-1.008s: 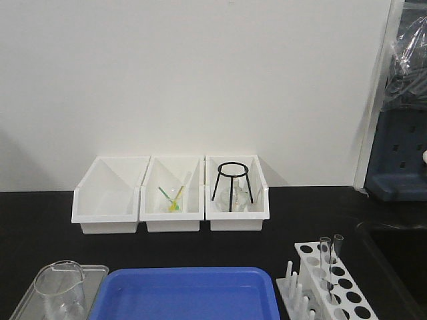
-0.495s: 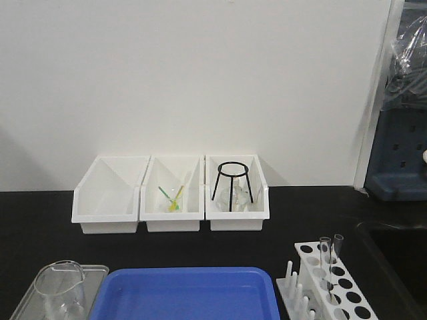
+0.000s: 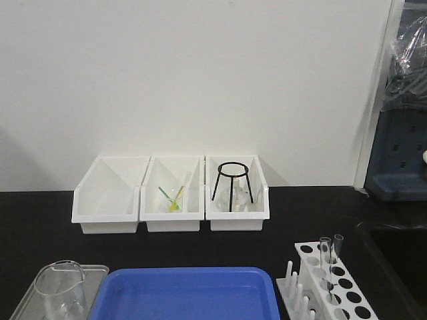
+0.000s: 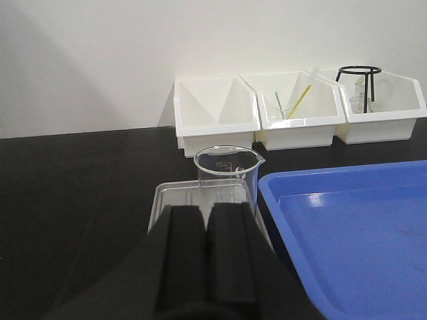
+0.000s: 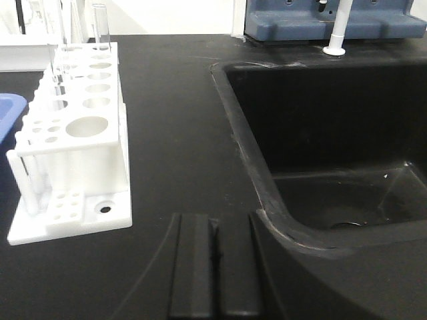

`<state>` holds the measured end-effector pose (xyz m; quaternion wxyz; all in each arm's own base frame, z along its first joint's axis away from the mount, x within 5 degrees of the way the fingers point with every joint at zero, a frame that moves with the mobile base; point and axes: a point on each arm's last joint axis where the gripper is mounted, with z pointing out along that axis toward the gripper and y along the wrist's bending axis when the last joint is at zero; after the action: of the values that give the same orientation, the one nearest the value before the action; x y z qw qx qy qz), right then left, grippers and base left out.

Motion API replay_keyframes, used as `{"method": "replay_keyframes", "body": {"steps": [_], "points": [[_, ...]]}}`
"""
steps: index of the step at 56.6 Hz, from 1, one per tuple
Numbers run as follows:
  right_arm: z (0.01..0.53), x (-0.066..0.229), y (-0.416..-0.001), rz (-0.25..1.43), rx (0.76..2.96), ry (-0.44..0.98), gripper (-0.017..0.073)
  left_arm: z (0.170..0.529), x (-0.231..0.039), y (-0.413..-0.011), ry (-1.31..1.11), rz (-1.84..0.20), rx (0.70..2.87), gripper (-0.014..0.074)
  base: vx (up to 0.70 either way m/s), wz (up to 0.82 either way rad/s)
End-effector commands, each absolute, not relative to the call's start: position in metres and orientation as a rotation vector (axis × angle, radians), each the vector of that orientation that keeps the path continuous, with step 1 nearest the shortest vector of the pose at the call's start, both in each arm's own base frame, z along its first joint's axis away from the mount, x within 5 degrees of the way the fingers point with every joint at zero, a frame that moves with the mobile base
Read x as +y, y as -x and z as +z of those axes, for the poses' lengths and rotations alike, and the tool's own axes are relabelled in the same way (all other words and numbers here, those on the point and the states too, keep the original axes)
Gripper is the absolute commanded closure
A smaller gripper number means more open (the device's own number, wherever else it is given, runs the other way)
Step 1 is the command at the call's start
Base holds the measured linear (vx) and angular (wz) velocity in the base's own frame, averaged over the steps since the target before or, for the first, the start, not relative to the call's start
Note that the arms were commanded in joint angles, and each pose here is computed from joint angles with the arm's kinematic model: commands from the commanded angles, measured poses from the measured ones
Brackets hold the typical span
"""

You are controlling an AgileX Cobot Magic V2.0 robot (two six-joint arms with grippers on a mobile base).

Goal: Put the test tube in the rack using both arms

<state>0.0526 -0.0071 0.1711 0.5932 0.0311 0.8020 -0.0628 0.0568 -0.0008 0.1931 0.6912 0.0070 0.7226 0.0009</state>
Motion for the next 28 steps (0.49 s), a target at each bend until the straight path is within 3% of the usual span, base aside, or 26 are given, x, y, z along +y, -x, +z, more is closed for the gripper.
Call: {"method": "replay_keyframes", "body": {"steps": [1, 28], "points": [[0.1733, -0.0080, -0.0543, -0.166, 1.784, -0.062, 0.0567, 0.2108, -0.0006, -0.0544, -0.005, -0.008, 1.495, 0.0598, 0.00, 0.00], [0.1725, -0.0068, -0.0544, -0.123, 1.790, -0.092, 0.0567, 0.2108, -0.0006, -0.0544, -0.005, -0.008, 1.495, 0.0598, 0.00, 0.00]]}}
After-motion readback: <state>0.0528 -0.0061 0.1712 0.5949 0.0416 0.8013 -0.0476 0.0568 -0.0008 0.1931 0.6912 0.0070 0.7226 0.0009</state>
